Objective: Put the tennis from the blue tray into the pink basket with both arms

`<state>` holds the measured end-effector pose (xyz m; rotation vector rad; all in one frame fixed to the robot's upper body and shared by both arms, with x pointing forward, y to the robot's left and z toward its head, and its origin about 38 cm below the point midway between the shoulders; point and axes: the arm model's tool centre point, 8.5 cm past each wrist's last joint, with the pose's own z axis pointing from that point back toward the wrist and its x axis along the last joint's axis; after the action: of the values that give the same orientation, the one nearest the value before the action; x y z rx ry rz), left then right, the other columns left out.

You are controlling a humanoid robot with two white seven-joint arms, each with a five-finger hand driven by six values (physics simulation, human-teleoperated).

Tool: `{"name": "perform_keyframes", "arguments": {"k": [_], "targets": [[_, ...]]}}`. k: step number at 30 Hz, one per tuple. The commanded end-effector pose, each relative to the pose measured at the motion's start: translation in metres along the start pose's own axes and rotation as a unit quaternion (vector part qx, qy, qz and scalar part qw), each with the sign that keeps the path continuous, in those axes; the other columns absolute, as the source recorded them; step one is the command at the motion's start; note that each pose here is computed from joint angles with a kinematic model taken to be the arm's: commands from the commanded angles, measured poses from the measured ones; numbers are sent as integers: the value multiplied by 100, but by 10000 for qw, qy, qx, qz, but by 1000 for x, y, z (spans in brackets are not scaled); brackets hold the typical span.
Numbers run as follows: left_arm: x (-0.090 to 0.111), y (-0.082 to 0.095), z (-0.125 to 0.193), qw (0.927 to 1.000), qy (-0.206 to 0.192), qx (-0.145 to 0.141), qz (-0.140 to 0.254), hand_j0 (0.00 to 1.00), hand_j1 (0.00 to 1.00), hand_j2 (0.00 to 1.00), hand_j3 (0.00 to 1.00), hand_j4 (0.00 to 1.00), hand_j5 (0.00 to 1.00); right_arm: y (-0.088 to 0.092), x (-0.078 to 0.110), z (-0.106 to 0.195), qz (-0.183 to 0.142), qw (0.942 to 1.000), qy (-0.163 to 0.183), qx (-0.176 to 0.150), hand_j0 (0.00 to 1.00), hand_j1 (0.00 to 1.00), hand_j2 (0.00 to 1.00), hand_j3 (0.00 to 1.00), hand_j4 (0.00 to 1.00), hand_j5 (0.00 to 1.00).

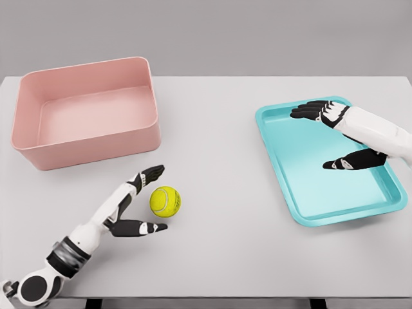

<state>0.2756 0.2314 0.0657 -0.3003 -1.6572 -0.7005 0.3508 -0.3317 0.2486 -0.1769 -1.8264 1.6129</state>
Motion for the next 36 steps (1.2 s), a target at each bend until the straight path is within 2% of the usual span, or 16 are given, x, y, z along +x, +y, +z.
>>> {"name": "perform_keyframes", "arguments": {"k": [1, 14, 20, 24, 32, 36], "targets": [[-2, -3, -1, 10000, 64, -27, -46, 97, 97, 97, 97, 97, 97, 0, 0, -1, -42, 10000, -17, -34, 100, 100, 100, 100, 100, 100], [-5, -9, -15, 9998, 35, -19, -194, 97, 97, 97, 97, 97, 97, 5, 1, -4, -97, 9999, -53, 14, 100, 100, 100, 100, 100, 100], [-9, -6, -17, 9997, 98, 4, -230, 97, 97, 97, 97, 97, 97, 4, 1, -4, -91, 9999, -55, 11, 100, 100, 100, 100, 100, 100], [-10, -7, -18, 9996, 131, -11, -237, 91, 91, 91, 91, 91, 91, 4, 1, -4, -100, 9999, -52, 6, 100, 100, 100, 100, 100, 100], [-14, -8, -17, 9996, 185, -19, -230, 88, 88, 88, 88, 88, 88, 5, 0, -4, -113, 9999, -53, -5, 100, 100, 100, 100, 100, 100], [-14, -9, -17, 9996, 188, -25, -227, 74, 74, 74, 74, 74, 74, 5, 0, -4, -107, 9999, -50, -12, 100, 100, 100, 100, 100, 100]]}}
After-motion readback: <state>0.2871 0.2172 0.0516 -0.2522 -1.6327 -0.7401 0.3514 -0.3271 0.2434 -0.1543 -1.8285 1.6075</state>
